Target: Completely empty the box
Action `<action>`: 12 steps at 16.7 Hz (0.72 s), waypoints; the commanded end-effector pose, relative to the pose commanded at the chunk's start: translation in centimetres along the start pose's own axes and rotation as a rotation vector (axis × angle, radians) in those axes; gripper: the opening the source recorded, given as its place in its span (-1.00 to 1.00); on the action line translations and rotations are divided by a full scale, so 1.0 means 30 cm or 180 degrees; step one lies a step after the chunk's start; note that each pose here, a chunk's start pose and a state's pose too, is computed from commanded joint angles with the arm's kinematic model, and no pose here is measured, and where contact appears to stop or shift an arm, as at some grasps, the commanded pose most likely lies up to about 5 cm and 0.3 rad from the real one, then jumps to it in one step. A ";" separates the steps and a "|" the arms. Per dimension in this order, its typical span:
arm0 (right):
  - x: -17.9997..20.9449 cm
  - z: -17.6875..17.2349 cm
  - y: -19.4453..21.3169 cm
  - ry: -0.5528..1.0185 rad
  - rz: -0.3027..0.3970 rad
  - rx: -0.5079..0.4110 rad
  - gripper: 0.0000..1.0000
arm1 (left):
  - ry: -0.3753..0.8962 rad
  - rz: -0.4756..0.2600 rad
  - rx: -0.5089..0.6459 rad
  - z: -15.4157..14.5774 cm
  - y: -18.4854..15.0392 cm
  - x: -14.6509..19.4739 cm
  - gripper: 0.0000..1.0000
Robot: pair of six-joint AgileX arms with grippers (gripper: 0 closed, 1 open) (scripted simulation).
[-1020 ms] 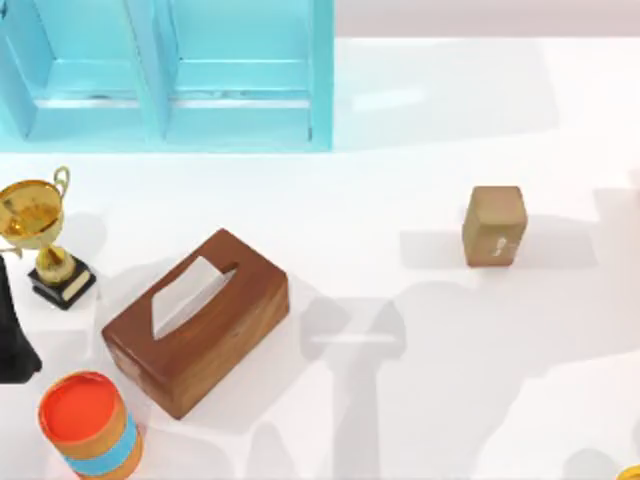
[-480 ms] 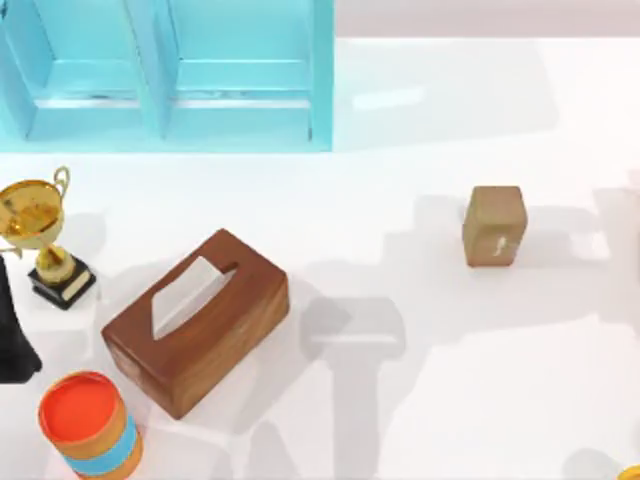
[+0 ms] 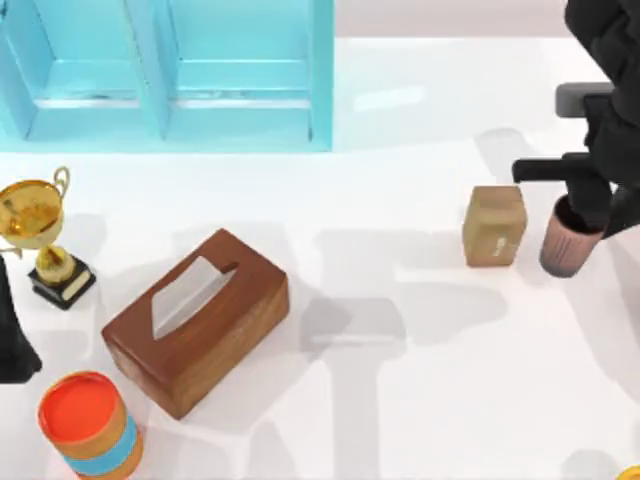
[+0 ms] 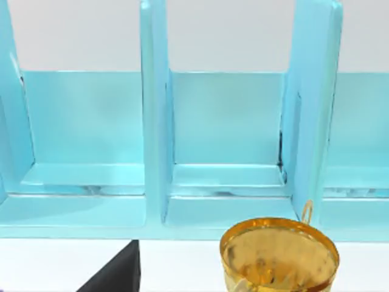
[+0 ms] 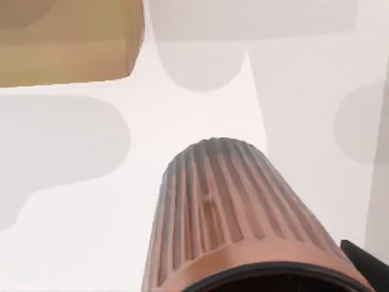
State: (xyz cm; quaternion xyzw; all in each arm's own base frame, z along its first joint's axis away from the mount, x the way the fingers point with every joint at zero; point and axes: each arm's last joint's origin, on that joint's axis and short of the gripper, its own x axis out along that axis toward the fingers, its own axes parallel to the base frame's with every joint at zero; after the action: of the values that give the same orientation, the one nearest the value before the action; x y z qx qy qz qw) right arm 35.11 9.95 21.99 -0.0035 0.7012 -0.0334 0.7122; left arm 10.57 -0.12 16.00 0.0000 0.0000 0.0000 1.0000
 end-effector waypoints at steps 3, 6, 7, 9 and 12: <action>0.042 -0.074 0.110 -0.0041 -0.0032 0.0000 -1.00 | 0.0000 0.0000 0.0000 0.000 0.000 0.000 1.00; 0.049 -0.088 0.128 -0.0062 -0.0034 0.0001 -1.00 | 0.0000 0.0000 0.0000 0.000 0.000 0.000 1.00; 0.049 -0.088 0.128 -0.0062 -0.0034 0.0001 -1.00 | 0.0000 0.0000 0.0000 0.000 0.000 0.000 1.00; 0.059 -0.085 0.126 -0.0032 -0.0034 0.0013 -1.00 | 0.0000 0.0000 0.0000 0.000 0.000 0.000 1.00; 0.106 -0.084 0.133 -0.0044 -0.0033 0.0009 -1.00 | 0.0000 0.0000 0.0000 0.000 0.000 0.000 1.00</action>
State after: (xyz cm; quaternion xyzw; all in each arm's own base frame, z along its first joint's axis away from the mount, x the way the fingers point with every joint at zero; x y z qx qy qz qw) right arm 32.82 13.88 18.56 -0.0064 0.6962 -0.0380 0.7168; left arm 10.57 -0.12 16.00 0.0000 0.0000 0.0000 1.0000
